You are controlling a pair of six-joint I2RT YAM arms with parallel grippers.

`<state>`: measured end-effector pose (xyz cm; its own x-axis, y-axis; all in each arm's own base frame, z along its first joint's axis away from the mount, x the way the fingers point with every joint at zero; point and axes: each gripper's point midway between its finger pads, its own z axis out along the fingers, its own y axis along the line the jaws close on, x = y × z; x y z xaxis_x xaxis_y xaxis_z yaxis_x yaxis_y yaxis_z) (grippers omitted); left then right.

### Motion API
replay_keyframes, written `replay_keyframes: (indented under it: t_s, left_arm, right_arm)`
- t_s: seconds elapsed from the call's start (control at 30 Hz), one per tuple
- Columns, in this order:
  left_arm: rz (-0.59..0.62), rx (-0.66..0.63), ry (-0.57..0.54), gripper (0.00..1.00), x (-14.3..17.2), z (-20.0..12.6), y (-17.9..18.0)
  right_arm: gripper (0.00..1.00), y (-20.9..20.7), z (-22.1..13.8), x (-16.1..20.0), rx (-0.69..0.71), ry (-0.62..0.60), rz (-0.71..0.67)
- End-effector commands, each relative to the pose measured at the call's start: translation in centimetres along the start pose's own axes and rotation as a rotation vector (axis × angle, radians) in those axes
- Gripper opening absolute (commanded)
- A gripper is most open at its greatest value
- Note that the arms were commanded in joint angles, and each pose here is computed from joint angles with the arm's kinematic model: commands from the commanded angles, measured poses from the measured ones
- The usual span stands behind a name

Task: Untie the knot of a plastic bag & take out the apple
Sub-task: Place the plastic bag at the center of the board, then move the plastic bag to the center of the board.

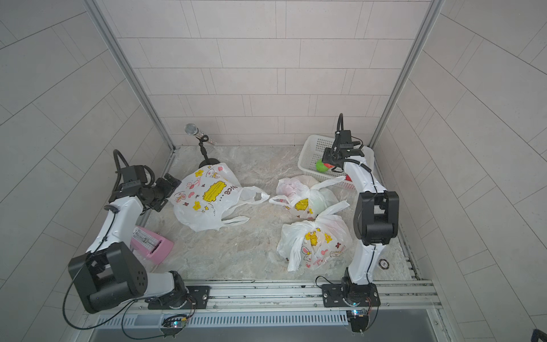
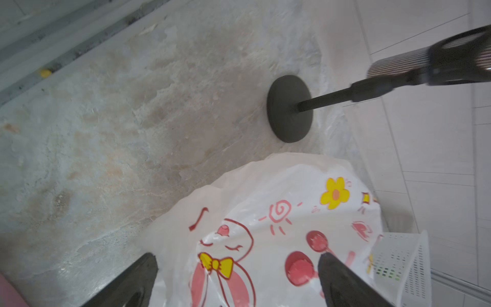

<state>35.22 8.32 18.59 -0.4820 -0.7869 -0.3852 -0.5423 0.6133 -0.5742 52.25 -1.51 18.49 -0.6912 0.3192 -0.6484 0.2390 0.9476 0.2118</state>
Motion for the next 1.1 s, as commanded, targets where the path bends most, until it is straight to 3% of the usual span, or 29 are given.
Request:
replay_keyframes:
  t_s: [0.0, 0.03, 0.1, 0.2, 0.3, 0.37, 0.47, 0.67, 0.77, 0.87, 0.97, 1.07]
  left_arm:
    - [0.093, 0.075, -0.046, 1.0, -0.8, -3.2, -2.8]
    - [0.114, 0.084, -0.053, 1.0, -0.7, -4.1, -3.3]
    - [0.159, 0.095, -0.077, 1.0, -0.7, -5.6, -4.3]
    - [0.23, 0.13, -0.118, 1.0, -0.4, -7.6, -6.2]
    - [0.348, 0.187, -0.11, 1.0, 2.1, -8.7, -9.5]
    - [0.443, 0.221, -0.062, 1.0, 5.0, -8.4, -11.8]
    - [0.563, 0.298, 0.041, 1.0, 10.6, -7.6, -15.3]
    - [0.774, 0.32, 0.178, 1.0, 23.5, -3.2, -19.8]
    - [0.753, 0.317, 0.314, 0.97, 28.2, 0.3, -20.0]
    - [0.7, 0.308, 0.369, 0.94, 30.4, 3.9, -19.1]
    - [0.661, 0.236, 0.388, 0.93, 30.1, 6.9, -16.8]
    - [0.568, 0.165, 0.407, 0.89, 27.6, 9.8, -12.9]
  right_arm:
    - [0.65, 0.0, -1.1, -0.8, 0.017, 0.022, -0.01]
    - [0.73, -0.2, -1.2, -0.8, 0.027, 0.026, -0.011]
    - [1.0, -0.2, -1.9, -1.1, 0.032, 0.014, -0.005]
    - [1.0, 0.0, -3.7, -1.5, 0.022, -0.005, -0.001]
    - [1.0, 0.3, -6.2, -1.7, 0.001, -0.043, 0.003]
    - [1.0, 0.3, -7.3, -2.0, -0.008, -0.091, 0.001]
    - [1.0, 1.2, -9.8, -1.2, -0.064, -0.065, -0.006]
    - [0.99, 3.7, -15.2, 4.6, -0.188, -0.083, -0.027]
    - [0.99, 3.5, -17.5, 9.7, -0.182, -0.06, -0.038]
    - [0.99, 2.3, -19.5, 14.7, -0.135, -0.024, -0.046]
    - [0.99, 0.6, -21.2, 18.5, -0.076, 0.013, -0.052]
    - [0.99, -0.8, -21.9, 21.4, -0.02, 0.051, -0.075]
